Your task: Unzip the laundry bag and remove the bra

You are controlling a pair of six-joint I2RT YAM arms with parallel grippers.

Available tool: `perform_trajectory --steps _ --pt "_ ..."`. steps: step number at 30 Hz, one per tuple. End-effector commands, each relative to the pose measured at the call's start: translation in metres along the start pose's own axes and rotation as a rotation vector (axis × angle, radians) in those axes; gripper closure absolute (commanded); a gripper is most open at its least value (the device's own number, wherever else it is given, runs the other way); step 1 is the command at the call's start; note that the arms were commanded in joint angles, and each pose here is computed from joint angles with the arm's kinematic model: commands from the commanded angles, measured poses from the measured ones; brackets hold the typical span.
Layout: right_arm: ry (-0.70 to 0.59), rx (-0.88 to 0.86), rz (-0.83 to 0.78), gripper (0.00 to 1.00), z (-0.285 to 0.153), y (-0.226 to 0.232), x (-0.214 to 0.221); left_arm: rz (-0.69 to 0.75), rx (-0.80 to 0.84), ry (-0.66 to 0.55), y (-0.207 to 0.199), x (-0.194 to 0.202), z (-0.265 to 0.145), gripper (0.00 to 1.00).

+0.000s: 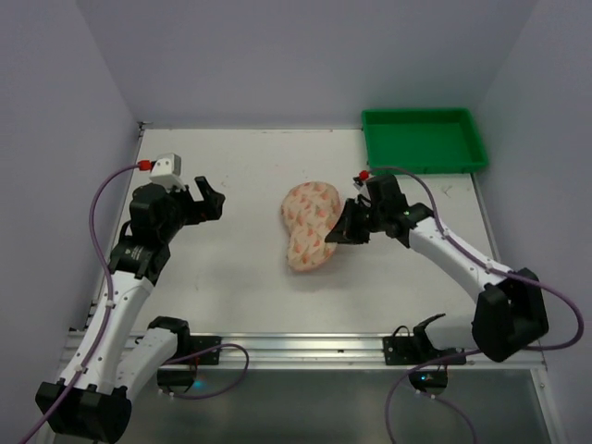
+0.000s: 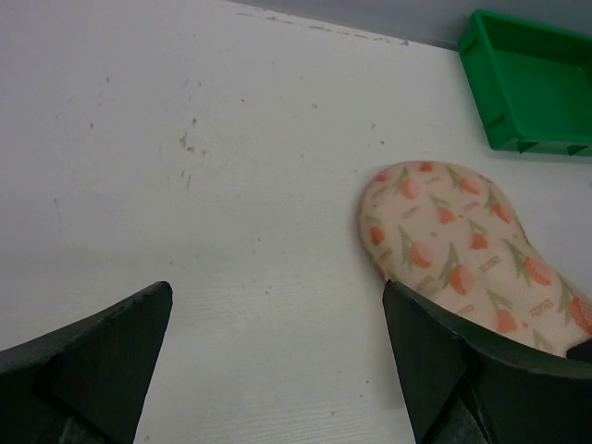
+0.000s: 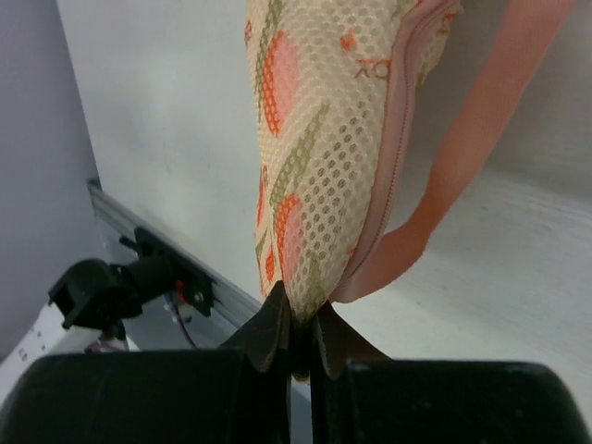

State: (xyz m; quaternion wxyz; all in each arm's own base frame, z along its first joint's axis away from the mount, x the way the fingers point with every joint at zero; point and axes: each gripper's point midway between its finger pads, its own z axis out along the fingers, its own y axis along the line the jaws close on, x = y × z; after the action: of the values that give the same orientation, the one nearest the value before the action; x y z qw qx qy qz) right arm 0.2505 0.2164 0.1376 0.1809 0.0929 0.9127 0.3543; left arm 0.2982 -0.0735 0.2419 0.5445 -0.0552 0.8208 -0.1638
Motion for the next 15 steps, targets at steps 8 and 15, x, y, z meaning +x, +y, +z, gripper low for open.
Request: perform_trajectory --steps 8,15 --pt "0.186 0.129 -0.346 0.64 0.052 0.024 -0.04 -0.003 0.109 -0.024 -0.024 -0.013 -0.004 0.0" --pt "-0.154 0.268 -0.091 0.19 0.005 -0.013 -0.123 -0.064 0.153 0.065 -0.029 0.015 0.008 0.0"
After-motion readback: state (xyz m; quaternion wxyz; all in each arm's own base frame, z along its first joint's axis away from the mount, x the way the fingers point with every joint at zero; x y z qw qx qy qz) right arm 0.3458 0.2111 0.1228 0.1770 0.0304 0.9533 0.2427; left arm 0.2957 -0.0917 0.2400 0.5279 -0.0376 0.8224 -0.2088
